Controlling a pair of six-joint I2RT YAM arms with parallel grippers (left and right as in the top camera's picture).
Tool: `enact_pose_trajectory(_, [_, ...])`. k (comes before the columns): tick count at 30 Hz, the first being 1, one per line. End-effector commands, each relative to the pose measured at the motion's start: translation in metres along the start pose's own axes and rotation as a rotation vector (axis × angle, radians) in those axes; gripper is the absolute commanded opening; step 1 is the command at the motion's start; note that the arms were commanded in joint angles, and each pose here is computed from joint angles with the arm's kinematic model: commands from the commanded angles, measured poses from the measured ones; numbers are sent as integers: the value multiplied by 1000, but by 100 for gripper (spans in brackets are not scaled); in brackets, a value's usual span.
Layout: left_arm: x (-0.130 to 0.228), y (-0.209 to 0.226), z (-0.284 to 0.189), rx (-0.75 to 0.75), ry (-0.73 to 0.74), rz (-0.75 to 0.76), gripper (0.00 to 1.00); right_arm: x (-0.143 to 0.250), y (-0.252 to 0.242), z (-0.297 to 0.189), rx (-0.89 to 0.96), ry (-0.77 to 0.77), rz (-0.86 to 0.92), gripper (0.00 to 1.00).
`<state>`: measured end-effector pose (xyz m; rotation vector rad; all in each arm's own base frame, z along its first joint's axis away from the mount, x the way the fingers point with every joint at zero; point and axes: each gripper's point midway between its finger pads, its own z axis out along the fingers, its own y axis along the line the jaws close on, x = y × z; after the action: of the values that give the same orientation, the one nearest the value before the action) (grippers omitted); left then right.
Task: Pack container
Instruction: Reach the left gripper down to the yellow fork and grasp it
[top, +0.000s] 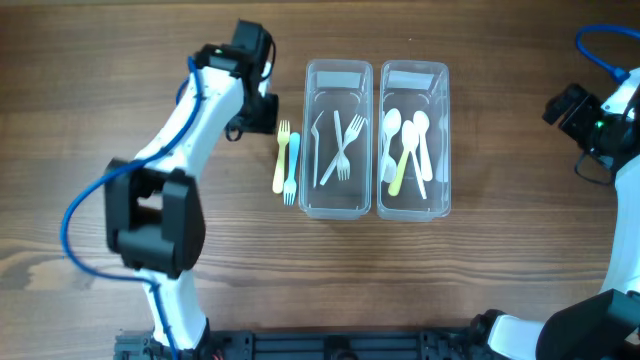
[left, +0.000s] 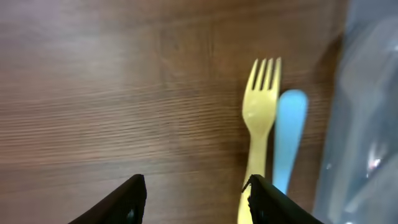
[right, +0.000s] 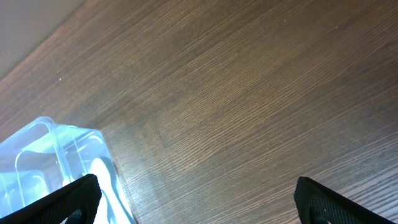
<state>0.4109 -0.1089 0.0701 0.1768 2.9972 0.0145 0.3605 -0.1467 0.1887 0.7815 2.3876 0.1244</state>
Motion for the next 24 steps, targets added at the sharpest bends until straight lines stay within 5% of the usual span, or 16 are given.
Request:
enact_pose_trajectory(1, [15,-11,31,37,89,42,55,-5,4,-4,-10,-17,9,100])
enact_pose_trajectory(15, [40,-73,44,65,151,182,51,-5,4,-4,-10,-17,9,100])
enact_pose_trajectory(24, [49,-49,43,28,211,115,49,-5,4,-4,-10,-17,9,100])
